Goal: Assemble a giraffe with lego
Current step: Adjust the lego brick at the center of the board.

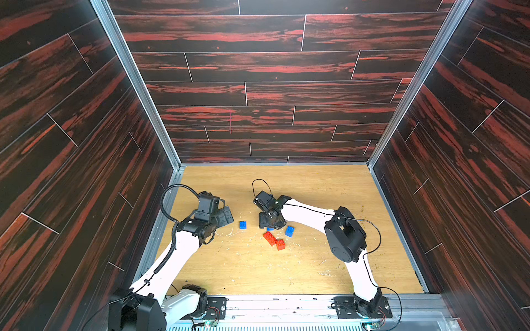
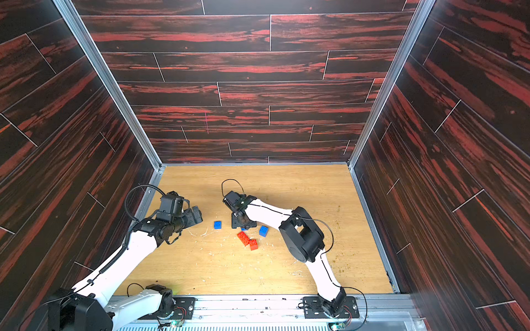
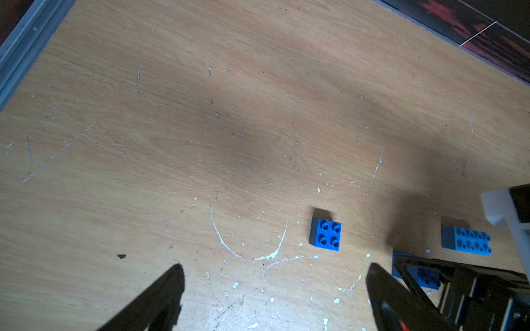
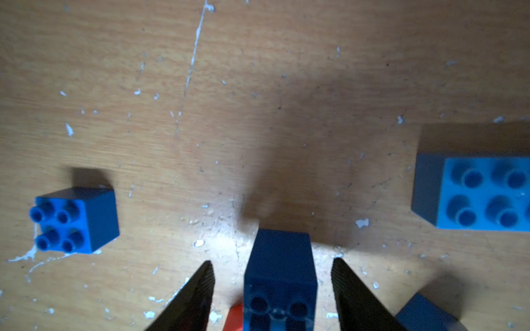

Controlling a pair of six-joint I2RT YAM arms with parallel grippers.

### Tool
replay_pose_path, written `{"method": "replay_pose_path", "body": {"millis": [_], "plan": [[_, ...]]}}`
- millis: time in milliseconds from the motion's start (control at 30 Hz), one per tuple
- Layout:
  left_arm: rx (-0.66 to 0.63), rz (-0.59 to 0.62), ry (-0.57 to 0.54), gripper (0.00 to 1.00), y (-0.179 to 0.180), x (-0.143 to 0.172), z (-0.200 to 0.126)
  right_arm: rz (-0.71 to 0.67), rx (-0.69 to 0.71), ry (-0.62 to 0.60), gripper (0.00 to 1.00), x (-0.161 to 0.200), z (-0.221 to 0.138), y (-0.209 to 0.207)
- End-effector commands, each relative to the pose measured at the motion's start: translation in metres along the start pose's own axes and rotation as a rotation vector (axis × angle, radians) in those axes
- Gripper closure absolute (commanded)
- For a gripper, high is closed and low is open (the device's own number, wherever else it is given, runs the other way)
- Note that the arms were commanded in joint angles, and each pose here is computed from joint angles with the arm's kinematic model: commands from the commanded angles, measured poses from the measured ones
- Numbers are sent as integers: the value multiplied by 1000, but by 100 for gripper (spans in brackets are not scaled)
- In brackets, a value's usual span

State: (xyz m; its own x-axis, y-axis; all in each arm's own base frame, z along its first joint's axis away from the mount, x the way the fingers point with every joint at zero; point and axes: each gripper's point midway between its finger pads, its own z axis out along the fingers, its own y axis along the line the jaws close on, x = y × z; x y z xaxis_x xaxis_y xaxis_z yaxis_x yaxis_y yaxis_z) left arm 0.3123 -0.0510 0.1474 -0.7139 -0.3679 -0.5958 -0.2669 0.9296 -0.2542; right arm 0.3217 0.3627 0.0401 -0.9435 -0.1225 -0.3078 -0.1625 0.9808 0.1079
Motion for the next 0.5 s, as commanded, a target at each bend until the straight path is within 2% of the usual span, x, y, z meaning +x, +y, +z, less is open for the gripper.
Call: {"method": "replay_pose_path", "body": {"millis": [0,100,267,367,467], "plan": [[7,11,-14,0,-3,-6,-9,-2,-17,-76,32,-14,-37,2],[6,14,-12,0,-3,-6,-9,3,0,-113,32,-13,-59,-12],[1,29,1,0,-4,-6,-7,35,53,-128,32,-2,-75,-37],[11,31,11,0,-6,-4,-5,102,45,-141,32,7,-75,-55],[11,29,21,0,-5,0,-2,162,5,-97,32,17,-65,-68]]}}
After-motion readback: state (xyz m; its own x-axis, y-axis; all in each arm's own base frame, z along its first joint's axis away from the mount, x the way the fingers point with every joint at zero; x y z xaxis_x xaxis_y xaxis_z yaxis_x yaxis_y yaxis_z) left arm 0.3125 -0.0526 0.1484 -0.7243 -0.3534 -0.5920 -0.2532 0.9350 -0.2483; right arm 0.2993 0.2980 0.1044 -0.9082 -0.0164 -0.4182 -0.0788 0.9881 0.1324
